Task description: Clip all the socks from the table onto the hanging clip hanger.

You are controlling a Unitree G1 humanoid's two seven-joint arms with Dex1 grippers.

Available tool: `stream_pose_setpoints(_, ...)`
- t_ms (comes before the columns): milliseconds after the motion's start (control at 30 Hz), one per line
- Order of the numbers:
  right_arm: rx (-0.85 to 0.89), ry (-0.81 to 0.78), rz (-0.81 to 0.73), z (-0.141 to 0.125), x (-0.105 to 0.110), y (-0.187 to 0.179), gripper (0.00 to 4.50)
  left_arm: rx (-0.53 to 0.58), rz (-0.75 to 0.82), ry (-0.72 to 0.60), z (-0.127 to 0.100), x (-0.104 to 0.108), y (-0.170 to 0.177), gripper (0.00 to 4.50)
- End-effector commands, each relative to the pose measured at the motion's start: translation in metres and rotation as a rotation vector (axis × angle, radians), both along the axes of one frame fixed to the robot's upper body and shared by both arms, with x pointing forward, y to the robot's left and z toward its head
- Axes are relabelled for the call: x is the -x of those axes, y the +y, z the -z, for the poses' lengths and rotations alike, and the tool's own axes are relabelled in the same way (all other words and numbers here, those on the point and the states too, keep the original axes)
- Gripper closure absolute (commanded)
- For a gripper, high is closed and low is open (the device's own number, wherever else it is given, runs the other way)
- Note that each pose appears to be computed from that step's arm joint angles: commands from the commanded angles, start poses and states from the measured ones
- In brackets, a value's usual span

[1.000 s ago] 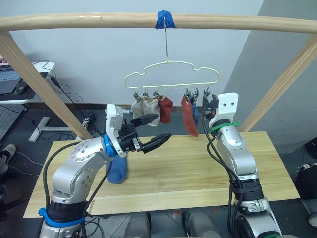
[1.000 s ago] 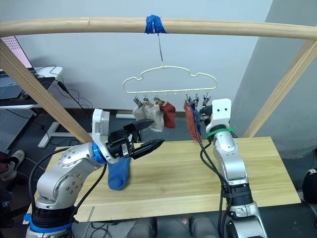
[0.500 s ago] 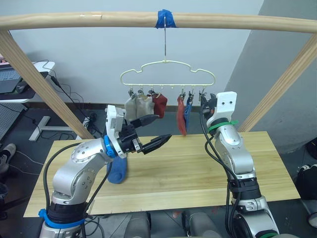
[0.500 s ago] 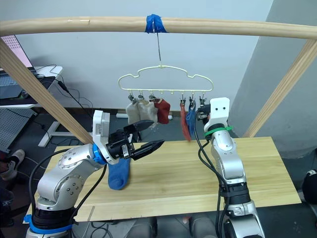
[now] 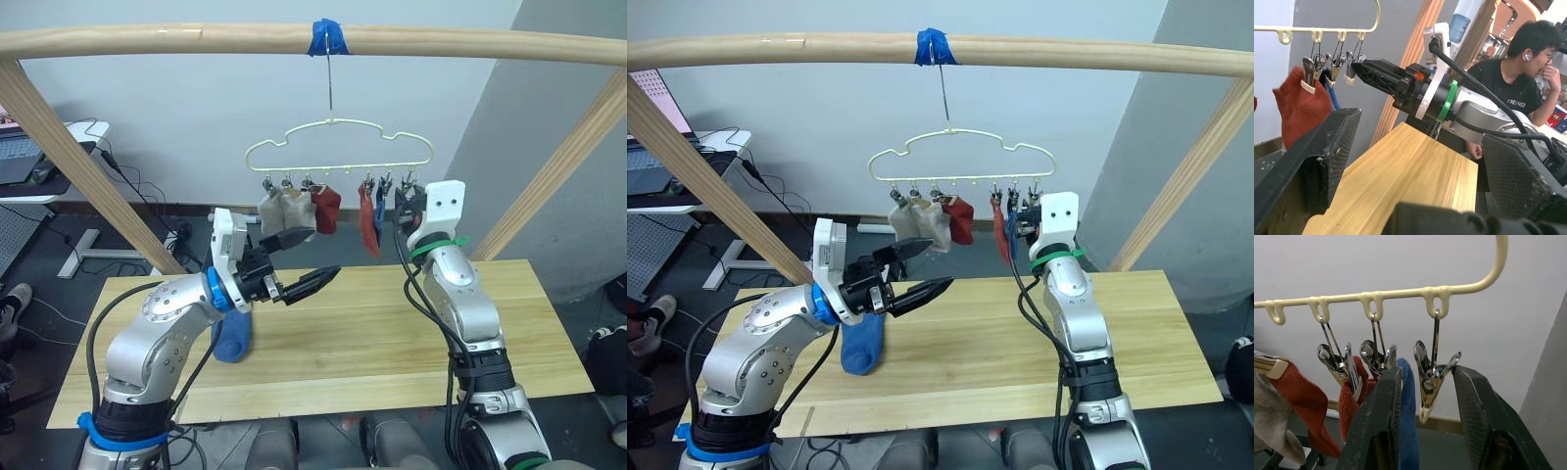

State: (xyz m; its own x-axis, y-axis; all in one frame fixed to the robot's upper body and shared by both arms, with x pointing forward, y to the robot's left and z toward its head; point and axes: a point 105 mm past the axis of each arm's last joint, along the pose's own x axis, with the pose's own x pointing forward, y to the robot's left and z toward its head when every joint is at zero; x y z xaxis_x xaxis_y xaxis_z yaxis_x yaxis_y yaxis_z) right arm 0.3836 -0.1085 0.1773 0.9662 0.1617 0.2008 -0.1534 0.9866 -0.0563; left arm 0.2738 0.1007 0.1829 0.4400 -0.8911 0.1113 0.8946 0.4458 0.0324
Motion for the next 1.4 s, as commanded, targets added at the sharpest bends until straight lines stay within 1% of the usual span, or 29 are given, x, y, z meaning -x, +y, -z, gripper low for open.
stream_pose_setpoints(33,0.000,-0.042,0.011,-0.014,-0.002,0.000,2.82,0.002,0.001,-0.055,-0.010,0.002,-0.001,0.00)
stream_pose_setpoints(333,0.000,-0.041,0.025,-0.015,-0.007,-0.001,2.82,0.000,-0.004,-0.058,-0.011,0.002,-0.001,0.00)
stream_pose_setpoints(600,-0.011,-0.041,0.013,-0.016,-0.008,0.003,2.82,0.001,-0.005,-0.061,-0.010,0.002,-0.002,0.00)
stream_pose_setpoints(700,-0.016,-0.043,0.009,-0.018,-0.008,0.006,2.82,-0.004,0.009,-0.058,-0.008,0.005,-0.004,0.00)
stream_pose_setpoints(1400,-0.012,-0.058,0.018,-0.022,-0.012,0.004,2.82,-0.001,0.005,-0.052,-0.005,0.004,-0.005,0.00)
